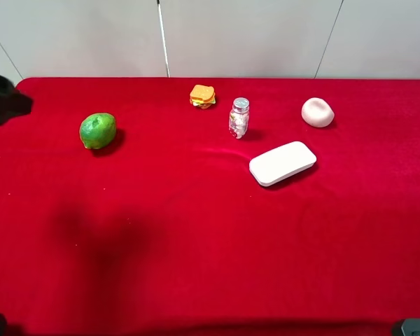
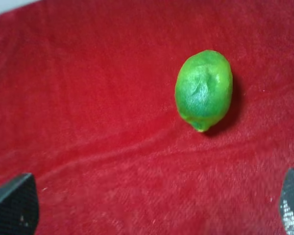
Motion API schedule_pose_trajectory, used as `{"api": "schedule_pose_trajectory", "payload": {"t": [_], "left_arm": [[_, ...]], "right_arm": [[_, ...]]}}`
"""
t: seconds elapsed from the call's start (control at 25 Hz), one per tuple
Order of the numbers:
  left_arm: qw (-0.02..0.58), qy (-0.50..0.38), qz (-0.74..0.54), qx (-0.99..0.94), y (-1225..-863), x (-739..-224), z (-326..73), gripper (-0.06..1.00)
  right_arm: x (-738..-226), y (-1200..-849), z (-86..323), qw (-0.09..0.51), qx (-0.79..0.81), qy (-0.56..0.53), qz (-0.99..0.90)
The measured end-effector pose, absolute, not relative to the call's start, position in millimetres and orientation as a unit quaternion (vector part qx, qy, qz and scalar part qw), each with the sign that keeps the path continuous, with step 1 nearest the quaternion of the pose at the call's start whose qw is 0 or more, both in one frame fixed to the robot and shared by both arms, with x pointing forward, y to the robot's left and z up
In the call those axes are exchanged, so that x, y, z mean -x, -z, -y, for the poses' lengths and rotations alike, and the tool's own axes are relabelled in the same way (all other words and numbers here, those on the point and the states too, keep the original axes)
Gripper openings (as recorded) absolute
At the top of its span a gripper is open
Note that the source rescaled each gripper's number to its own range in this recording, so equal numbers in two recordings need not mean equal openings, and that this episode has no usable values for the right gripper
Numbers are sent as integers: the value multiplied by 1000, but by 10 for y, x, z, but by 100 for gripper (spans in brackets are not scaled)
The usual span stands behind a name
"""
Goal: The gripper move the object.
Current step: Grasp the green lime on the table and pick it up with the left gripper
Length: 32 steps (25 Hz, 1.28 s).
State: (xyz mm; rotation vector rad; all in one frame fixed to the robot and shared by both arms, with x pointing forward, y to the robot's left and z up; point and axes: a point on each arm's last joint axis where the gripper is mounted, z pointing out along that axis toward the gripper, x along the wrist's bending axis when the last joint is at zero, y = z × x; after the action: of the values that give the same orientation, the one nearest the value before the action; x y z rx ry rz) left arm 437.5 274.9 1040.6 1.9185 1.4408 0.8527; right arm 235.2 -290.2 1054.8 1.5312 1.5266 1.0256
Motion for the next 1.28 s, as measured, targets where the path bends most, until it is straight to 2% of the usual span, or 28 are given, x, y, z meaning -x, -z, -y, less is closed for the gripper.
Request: {"api": "schedule_pose_trajectory", "payload": {"t": [0.2,0.72,1.28], "left_arm": [[310,-315,-549,-709,-10255,-4604,-2698,95],[303,-286,-552,-722,-9639,-5065,-2601,95],[323,-282,-547,-719,-9175,-5306,-2535,95]], "right_arm": [[-2352,-10548,2902,366,-596,-399,-594],[-2353,-10549,2902,366,-595,-399,-594],[-2353,-10549,2902,366,-595,-399,-594]]}}
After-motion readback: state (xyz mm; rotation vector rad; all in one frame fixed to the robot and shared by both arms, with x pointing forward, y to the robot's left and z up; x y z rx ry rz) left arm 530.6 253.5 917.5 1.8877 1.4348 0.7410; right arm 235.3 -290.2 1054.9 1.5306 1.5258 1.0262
